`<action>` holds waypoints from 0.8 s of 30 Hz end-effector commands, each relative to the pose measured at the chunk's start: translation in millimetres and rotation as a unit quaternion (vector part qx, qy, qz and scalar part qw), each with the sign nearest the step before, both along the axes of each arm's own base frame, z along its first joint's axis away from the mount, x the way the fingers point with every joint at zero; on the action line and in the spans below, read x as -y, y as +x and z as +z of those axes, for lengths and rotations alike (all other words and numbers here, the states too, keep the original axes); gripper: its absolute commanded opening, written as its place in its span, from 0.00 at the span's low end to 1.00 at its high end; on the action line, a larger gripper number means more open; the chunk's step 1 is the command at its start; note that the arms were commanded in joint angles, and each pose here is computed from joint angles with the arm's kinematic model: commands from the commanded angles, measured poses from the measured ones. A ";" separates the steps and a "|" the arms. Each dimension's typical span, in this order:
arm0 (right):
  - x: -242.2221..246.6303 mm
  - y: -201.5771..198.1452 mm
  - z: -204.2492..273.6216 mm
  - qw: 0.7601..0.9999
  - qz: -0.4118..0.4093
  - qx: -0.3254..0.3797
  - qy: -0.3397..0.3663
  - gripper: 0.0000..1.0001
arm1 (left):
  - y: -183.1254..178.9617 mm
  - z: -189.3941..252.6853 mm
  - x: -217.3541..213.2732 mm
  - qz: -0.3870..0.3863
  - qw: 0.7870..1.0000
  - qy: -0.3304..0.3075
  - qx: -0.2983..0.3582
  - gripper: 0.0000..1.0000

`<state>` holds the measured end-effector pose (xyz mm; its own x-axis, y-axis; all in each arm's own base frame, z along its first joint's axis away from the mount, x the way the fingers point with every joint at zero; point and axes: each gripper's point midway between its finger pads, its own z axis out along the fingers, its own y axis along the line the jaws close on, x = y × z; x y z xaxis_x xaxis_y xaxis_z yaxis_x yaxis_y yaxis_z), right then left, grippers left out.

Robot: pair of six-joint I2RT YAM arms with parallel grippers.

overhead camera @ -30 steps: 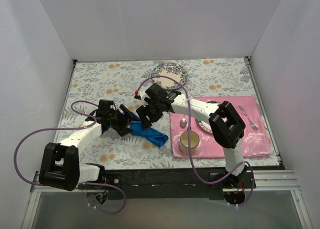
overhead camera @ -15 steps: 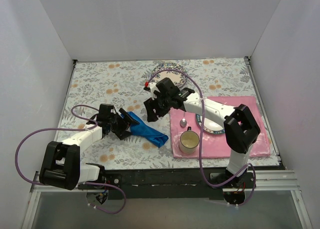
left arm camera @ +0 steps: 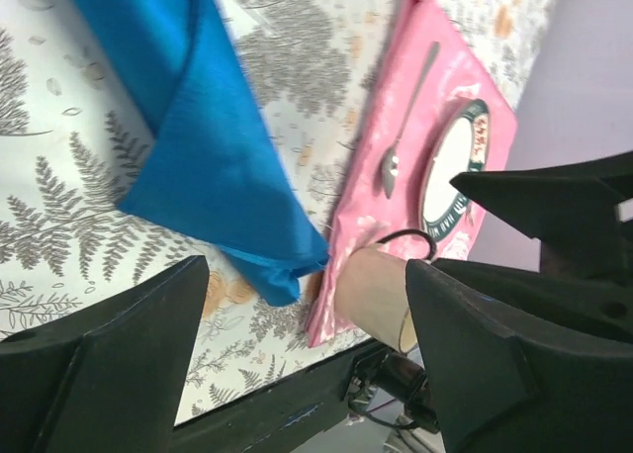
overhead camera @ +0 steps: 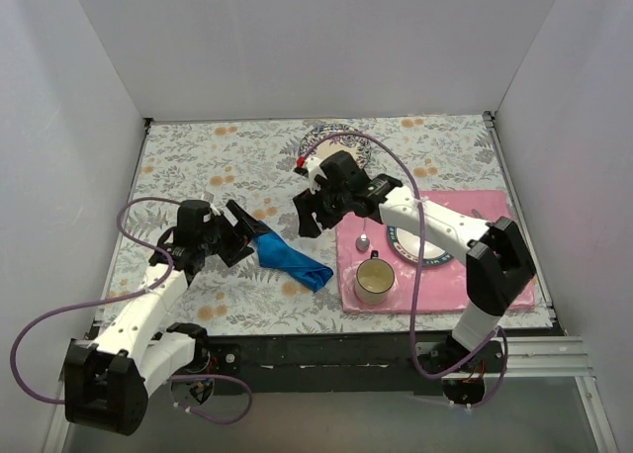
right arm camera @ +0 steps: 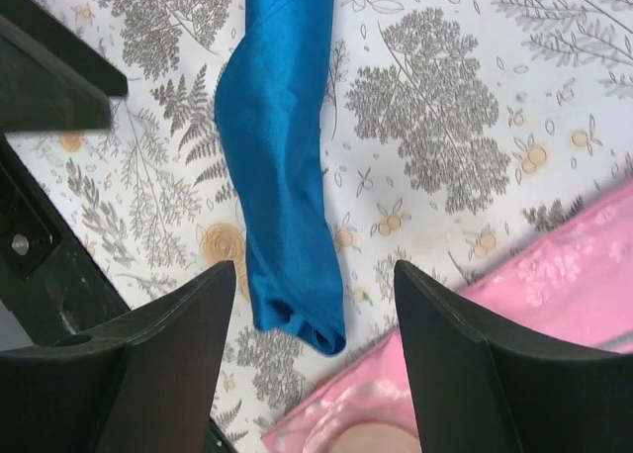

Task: Fold the napkin, place the utensils inside, and roll it up
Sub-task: Roll the napkin with the utensil

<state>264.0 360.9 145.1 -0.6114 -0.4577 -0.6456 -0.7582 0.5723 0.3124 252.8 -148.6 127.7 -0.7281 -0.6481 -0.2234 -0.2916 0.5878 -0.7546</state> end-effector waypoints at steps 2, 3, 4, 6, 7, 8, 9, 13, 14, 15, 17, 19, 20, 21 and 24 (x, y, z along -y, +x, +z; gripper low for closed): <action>40.6 -7.7 44.6 0.995 -0.052 0.079 0.027 0.75 | 10.6 80.9 -0.3 -0.040 0.990 0.026 0.133 0.83; 47.9 -9.4 54.0 0.993 -0.065 0.094 0.034 0.76 | 16.0 96.5 -0.7 -0.041 0.985 0.031 0.163 0.84; 58.7 -13.2 85.8 0.986 -0.082 0.129 0.068 0.80 | 20.4 115.2 -0.7 -0.042 0.979 0.032 0.195 0.84; 86.6 -10.3 102.2 0.974 -0.134 0.172 0.066 0.86 | 31.4 162.4 1.4 -0.047 0.961 0.033 0.270 0.87; 103.9 -16.7 132.8 0.962 -0.158 0.201 0.095 0.96 | 34.7 176.7 3.3 -0.049 0.955 0.030 0.291 0.90; 124.1 -12.1 141.8 0.949 -0.204 0.223 0.086 0.99 | 41.4 183.6 6.2 -0.055 0.952 0.029 0.301 0.94; 139.0 -13.1 149.1 0.940 -0.233 0.232 0.086 0.99 | 44.2 209.4 11.1 -0.066 0.939 0.021 0.336 0.95; 186.6 -30.9 189.4 0.912 -0.306 0.251 0.108 0.99 | 52.2 236.3 38.6 -0.110 0.923 -0.017 0.367 0.98; 192.8 -34.5 192.3 0.908 -0.321 0.245 0.114 0.99 | 52.5 239.7 44.0 -0.116 0.920 -0.021 0.373 0.98; 198.1 -38.4 190.0 0.908 -0.327 0.240 0.110 0.99 | 56.0 241.6 50.2 -0.121 0.917 -0.024 0.379 0.98; 208.3 -45.9 194.4 0.902 -0.338 0.241 0.122 0.99 | 53.8 247.2 64.4 -0.131 0.912 -0.028 0.388 0.98; 217.1 -52.8 199.8 0.895 -0.345 0.246 0.141 0.99 | 54.2 249.6 74.8 -0.141 0.909 -0.029 0.390 0.98; 219.7 -53.9 196.6 0.893 -0.348 0.248 0.142 0.99 | 53.5 250.6 77.6 -0.145 0.909 -0.031 0.390 0.98; 220.9 -54.8 200.4 0.889 -0.350 0.253 0.154 0.99 | 51.9 252.1 79.4 -0.147 0.907 -0.033 0.393 0.98; 227.9 -61.1 210.3 0.880 -0.349 0.269 0.179 0.99 | 45.7 256.3 83.5 -0.152 0.904 -0.040 0.398 0.98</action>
